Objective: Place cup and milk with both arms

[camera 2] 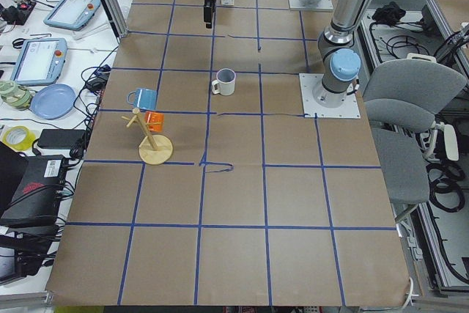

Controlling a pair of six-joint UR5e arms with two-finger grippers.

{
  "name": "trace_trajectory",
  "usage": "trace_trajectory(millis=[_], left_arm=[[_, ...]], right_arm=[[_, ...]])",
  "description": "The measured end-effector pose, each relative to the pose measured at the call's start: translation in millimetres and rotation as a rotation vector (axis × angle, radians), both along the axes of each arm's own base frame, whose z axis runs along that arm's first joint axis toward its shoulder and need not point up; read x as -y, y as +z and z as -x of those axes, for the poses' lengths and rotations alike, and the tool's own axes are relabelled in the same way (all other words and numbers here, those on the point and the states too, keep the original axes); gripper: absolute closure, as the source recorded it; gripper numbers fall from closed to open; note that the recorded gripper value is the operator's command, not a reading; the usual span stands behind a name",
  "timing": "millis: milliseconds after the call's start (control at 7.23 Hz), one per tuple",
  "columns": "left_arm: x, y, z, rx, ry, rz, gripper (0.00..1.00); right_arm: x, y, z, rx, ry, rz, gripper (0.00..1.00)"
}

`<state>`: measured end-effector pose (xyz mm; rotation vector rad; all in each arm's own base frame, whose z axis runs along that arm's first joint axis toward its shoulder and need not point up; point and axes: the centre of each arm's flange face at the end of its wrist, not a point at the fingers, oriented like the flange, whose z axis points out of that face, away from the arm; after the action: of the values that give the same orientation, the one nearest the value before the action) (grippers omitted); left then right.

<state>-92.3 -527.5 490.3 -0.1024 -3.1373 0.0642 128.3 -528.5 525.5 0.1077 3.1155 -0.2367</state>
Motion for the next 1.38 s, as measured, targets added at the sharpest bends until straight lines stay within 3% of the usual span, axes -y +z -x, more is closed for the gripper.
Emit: trace_trajectory(millis=[1383], left_arm=[[-3.6, -9.6, -2.9, -0.001, 0.006, -0.026, 0.00]], right_arm=[[0.0, -1.5, 0.6, 0.000, 0.000, -0.004, 0.00]])
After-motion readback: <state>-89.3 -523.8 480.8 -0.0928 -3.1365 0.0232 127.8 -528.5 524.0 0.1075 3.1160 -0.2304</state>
